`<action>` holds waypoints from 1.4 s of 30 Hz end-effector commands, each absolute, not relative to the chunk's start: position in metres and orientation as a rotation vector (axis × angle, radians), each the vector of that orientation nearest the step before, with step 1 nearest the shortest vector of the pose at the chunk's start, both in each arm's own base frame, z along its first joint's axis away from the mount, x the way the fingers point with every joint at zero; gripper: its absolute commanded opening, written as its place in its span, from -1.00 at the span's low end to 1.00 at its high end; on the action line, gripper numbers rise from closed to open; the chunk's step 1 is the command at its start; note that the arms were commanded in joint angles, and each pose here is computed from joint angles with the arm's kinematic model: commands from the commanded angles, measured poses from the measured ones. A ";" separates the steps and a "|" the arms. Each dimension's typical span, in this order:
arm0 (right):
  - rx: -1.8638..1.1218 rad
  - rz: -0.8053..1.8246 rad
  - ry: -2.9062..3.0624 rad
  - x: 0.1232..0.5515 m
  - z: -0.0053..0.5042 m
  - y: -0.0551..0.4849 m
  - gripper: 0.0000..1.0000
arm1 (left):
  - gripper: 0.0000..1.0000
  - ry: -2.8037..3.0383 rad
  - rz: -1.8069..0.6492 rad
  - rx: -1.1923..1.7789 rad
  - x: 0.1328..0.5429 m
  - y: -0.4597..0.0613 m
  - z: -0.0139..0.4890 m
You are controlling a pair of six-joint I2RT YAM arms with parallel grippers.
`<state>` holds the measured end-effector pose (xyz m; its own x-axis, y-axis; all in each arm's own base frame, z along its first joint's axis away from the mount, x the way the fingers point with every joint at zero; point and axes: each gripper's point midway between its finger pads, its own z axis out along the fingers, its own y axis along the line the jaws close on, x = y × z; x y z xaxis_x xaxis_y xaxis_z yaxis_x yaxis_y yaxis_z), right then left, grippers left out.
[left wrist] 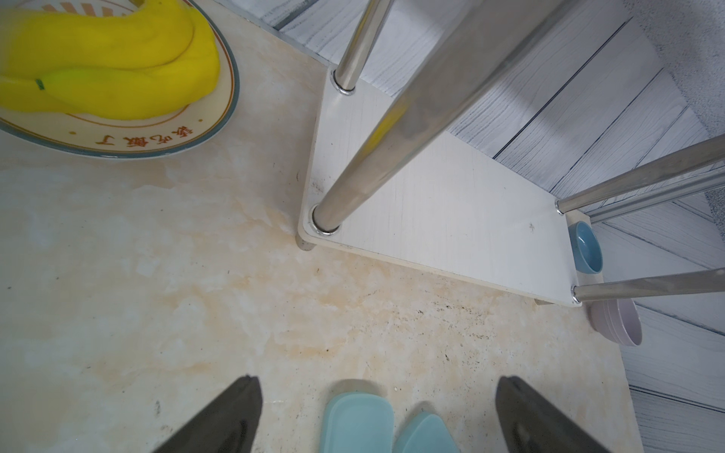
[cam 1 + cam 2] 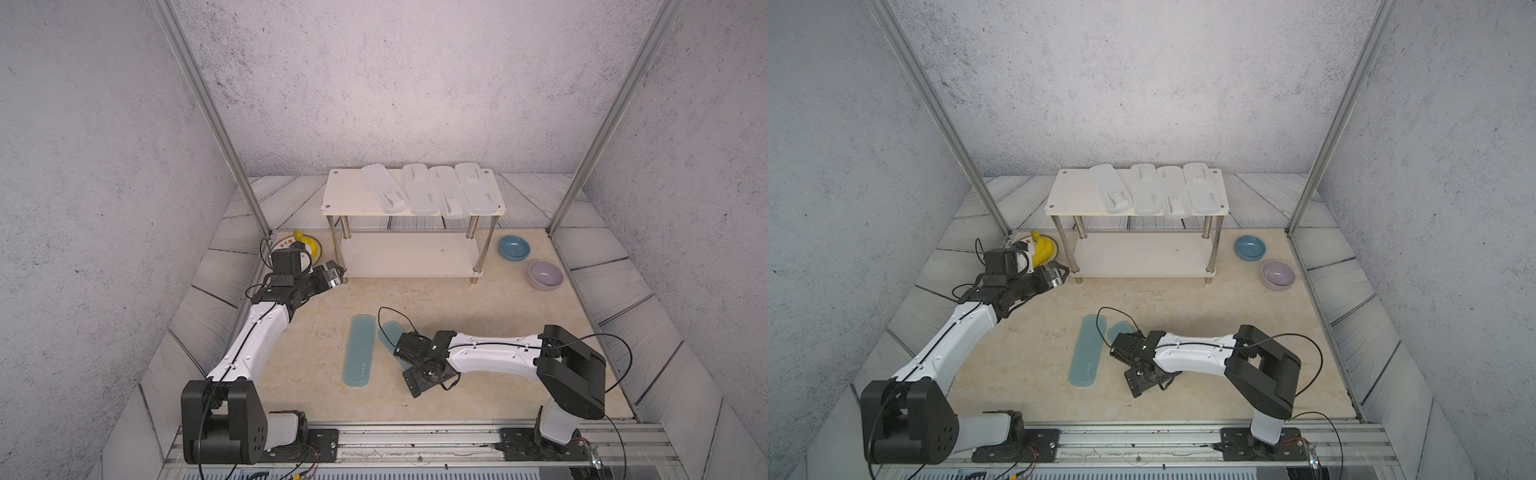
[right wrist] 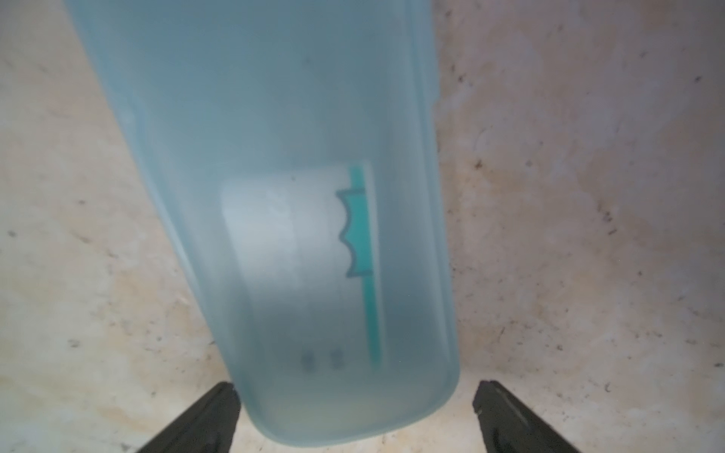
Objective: Place the pencil cases on the shelf according to color
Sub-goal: Pick up the pencil case from the center of the board.
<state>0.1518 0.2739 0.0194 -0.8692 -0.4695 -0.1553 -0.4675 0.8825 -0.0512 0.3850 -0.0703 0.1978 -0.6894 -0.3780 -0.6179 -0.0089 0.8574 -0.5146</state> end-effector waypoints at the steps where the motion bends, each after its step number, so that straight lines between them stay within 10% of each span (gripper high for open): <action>1: -0.763 -0.029 2.865 0.150 0.016 0.266 0.99 | 0.99 2.258 -0.614 -0.261 0.383 -0.069 0.198; 25: -0.815 -0.017 2.838 0.151 0.006 0.268 0.82 | 0.99 2.261 -0.599 -0.254 0.380 -0.067 0.198; 42: -0.708 0.001 2.755 0.164 0.036 0.264 0.19 | 0.99 2.264 -0.622 -0.246 0.380 -0.071 0.198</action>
<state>0.1578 0.2737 0.0221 -0.8294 -0.5013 -0.2465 -0.5087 0.8601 -0.0373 0.3813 -0.0703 0.1957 -0.6972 -0.3553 -0.6227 0.0032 0.8670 -0.4983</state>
